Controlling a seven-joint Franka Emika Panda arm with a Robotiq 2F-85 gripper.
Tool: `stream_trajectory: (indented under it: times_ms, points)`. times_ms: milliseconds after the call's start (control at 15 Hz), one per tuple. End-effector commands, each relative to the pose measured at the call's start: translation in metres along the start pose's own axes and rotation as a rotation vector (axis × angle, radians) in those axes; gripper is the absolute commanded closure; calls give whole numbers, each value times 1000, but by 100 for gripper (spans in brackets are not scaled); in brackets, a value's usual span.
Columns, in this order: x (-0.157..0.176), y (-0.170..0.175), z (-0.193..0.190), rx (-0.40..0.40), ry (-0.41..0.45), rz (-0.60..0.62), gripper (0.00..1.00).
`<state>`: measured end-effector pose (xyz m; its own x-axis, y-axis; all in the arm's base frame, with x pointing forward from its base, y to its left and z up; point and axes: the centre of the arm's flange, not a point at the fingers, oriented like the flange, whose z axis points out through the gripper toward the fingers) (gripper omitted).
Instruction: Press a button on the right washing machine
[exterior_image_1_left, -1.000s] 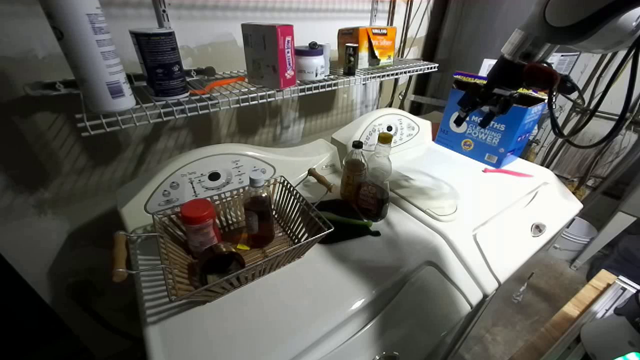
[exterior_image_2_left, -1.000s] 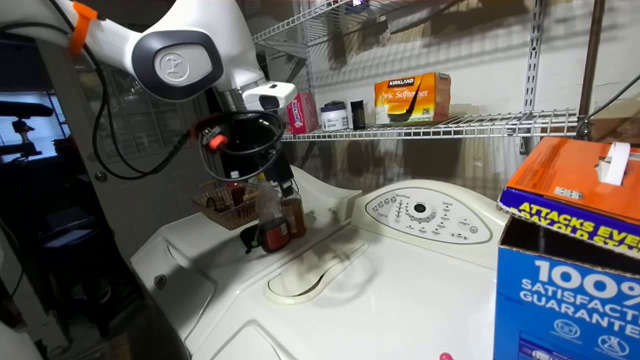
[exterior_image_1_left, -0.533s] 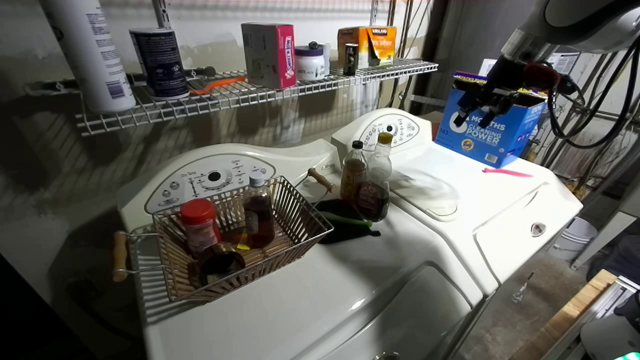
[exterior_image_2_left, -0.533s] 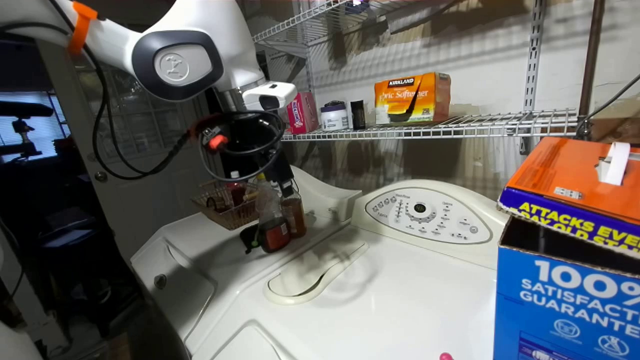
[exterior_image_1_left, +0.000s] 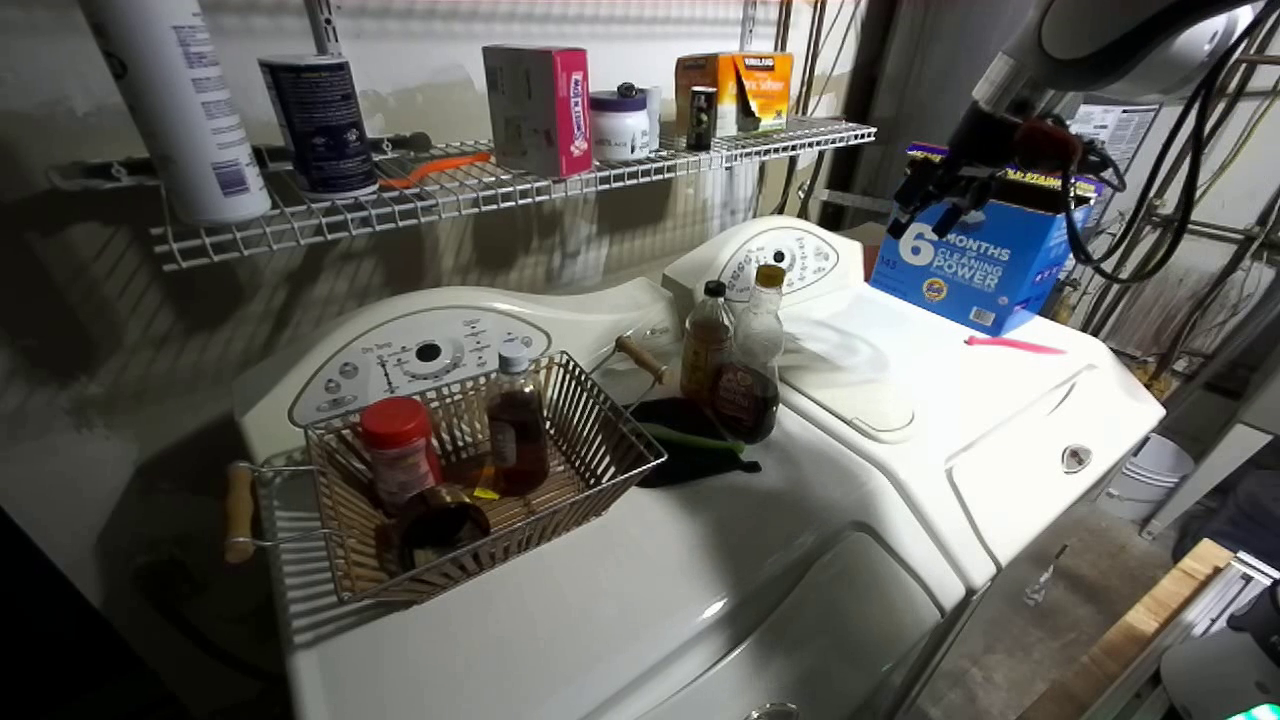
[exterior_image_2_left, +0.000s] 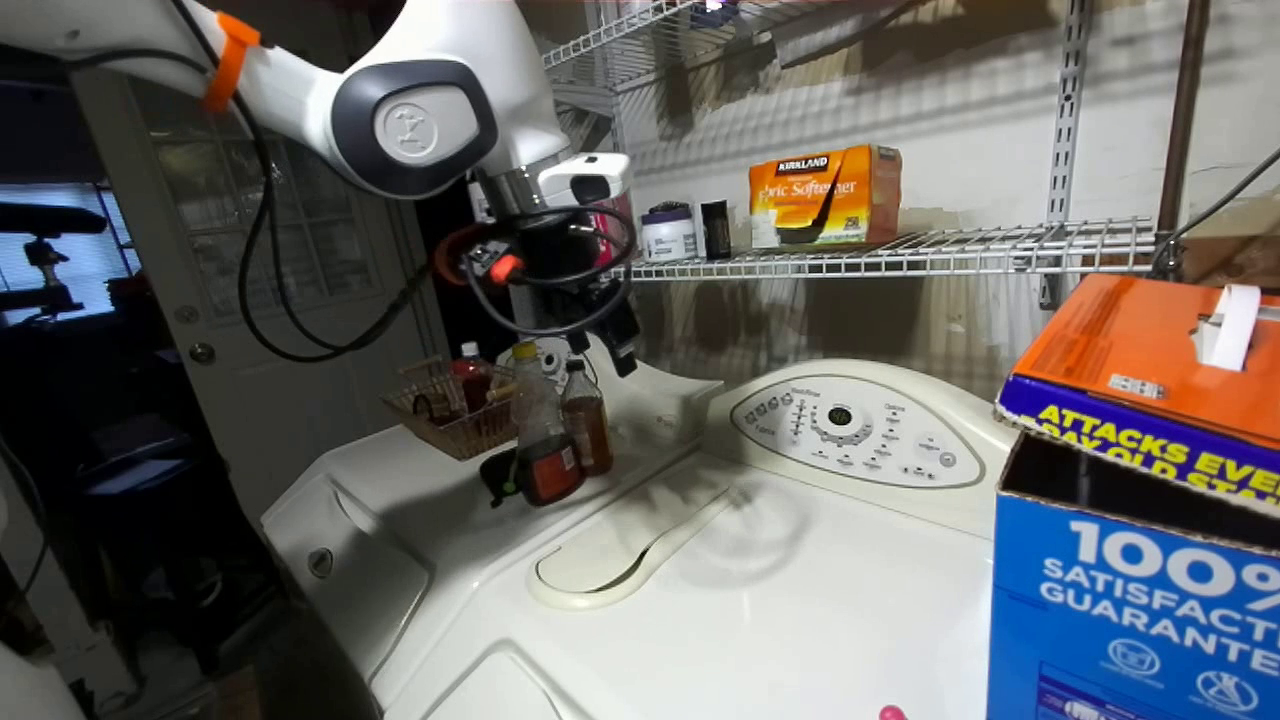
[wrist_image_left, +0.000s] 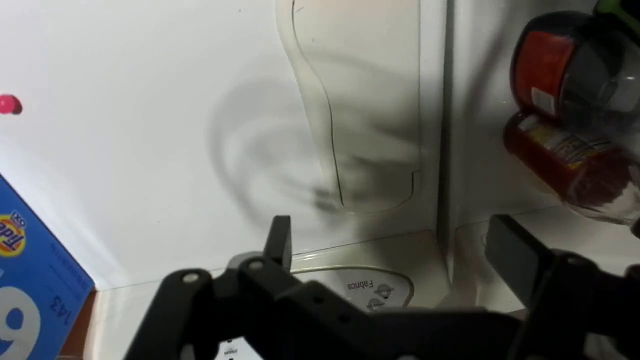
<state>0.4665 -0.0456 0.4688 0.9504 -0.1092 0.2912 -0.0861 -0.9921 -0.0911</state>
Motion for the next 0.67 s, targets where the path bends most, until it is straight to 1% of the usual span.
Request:
stream_trajectory:
  times_ms: [0,133,200,333,533,600]
  points:
    - [56,22,30,-31,19,-67,0]
    - [77,39,46,-38,41,-89,0]
    - [86,49,54,-47,37,-103,0]
    - [101,67,69,-38,29,-124,0]
    - [121,83,90,-37,29,-151,0]
    - [127,86,96,-32,36,-152,25]
